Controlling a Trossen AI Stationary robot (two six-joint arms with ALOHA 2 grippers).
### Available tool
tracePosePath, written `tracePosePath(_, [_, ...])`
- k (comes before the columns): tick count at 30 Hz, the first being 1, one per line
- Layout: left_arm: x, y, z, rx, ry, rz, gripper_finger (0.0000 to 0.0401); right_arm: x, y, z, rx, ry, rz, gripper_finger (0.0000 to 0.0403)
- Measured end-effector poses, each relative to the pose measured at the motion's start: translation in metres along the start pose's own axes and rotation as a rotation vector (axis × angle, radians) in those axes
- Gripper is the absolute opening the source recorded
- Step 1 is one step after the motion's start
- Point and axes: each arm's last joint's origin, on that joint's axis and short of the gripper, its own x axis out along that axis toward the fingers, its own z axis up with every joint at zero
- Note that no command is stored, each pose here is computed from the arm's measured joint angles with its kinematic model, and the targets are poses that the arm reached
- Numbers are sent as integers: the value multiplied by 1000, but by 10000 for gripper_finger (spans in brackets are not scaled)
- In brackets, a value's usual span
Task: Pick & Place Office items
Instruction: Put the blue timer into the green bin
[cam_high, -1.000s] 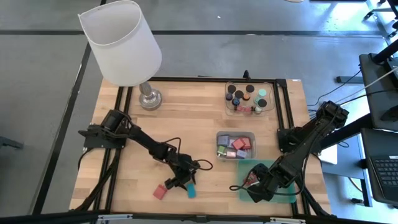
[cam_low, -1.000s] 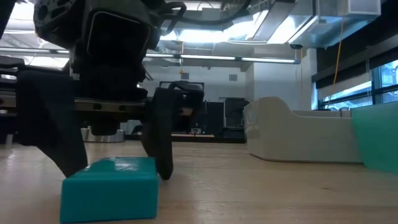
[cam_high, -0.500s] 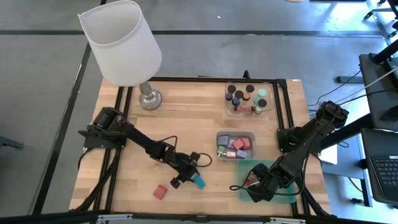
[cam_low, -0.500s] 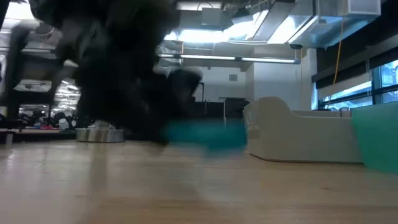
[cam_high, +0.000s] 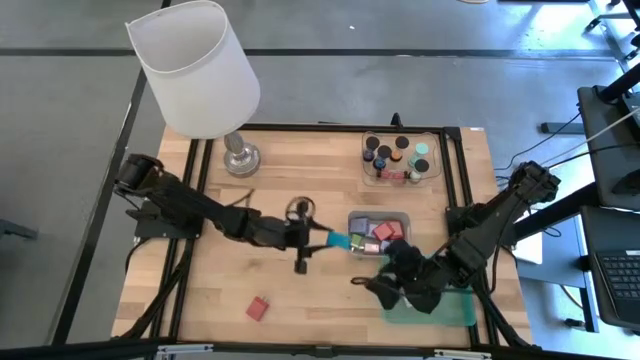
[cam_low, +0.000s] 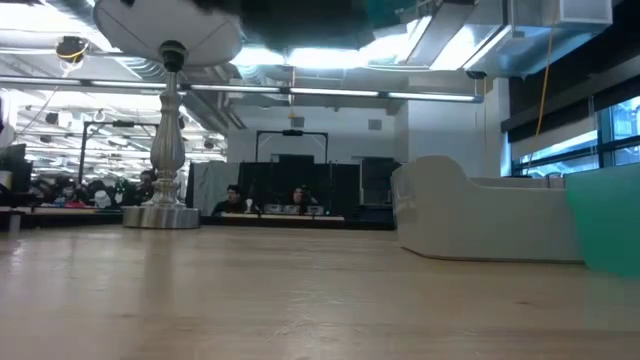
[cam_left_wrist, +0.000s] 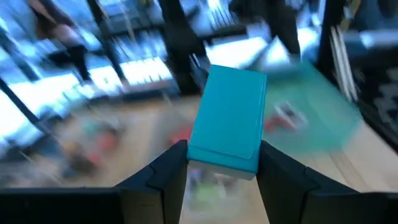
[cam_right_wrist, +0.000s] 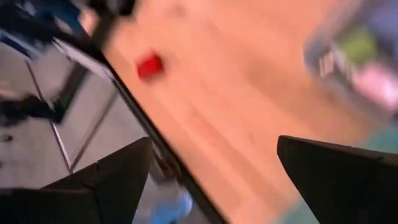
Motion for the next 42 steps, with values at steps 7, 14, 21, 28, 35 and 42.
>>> tracePosePath(7, [-33,15,38,60,-122,220,156,-17,25,42,-111,-238,58,350])
tracePosePath(14, [-49,16,57,121,-136,381,156,-28,42,85,-118,-490,93,350])
tracePosePath(21, [-51,12,79,199,-138,455,156,-18,46,118,-46,-519,162,350])
tracePosePath(28, [-52,11,81,194,-139,464,156,-12,50,130,-105,-570,170,345])
tracePosePath(35, [-52,11,80,192,-135,476,156,-8,47,135,-112,-542,164,263])
tracePosePath(42, [-52,11,81,189,-138,476,159,-7,47,137,-127,-538,159,128])
